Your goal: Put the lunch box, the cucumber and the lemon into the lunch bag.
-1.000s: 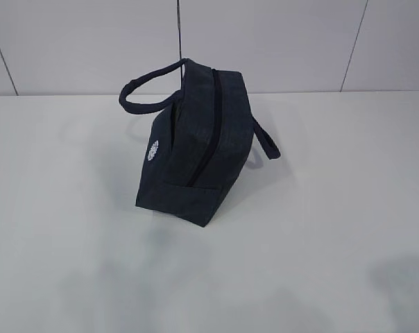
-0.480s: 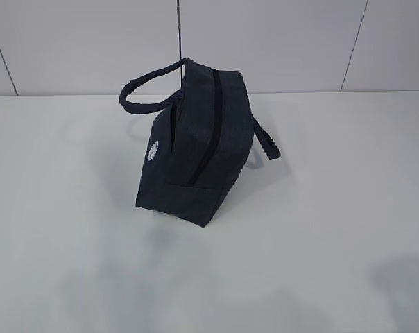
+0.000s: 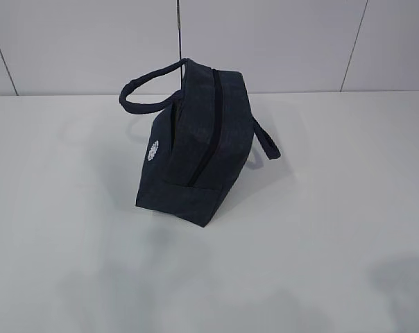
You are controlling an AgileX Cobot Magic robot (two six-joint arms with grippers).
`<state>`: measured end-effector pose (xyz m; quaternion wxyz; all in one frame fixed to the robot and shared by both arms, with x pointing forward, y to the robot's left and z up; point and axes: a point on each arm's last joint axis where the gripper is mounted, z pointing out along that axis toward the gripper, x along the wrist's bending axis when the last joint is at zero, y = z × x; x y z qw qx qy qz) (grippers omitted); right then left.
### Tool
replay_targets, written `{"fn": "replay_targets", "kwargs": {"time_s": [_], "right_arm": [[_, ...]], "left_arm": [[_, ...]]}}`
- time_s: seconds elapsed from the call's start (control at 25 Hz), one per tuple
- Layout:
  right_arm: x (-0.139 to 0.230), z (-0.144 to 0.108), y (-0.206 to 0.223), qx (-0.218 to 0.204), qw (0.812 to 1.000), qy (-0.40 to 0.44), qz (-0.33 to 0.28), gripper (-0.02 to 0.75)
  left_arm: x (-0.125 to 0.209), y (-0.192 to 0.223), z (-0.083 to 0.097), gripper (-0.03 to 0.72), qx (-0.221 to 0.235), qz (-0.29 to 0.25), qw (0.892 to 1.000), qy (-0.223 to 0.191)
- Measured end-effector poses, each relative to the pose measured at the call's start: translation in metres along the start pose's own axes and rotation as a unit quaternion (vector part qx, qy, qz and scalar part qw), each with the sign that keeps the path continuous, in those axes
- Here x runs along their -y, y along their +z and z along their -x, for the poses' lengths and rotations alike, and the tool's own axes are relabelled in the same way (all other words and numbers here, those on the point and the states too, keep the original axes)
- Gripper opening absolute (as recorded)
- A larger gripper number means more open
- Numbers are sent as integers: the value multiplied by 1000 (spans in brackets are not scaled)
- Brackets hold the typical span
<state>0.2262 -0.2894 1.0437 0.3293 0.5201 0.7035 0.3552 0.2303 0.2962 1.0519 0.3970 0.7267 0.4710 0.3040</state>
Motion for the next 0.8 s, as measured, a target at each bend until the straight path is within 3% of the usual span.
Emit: {"fn": "replay_targets", "kwargs": {"time_s": [0.8], "right_arm": [[0,0,0,0,1000,0,0,382]], "left_arm": [[0,0,0,241,0,0,1000,0]]}}
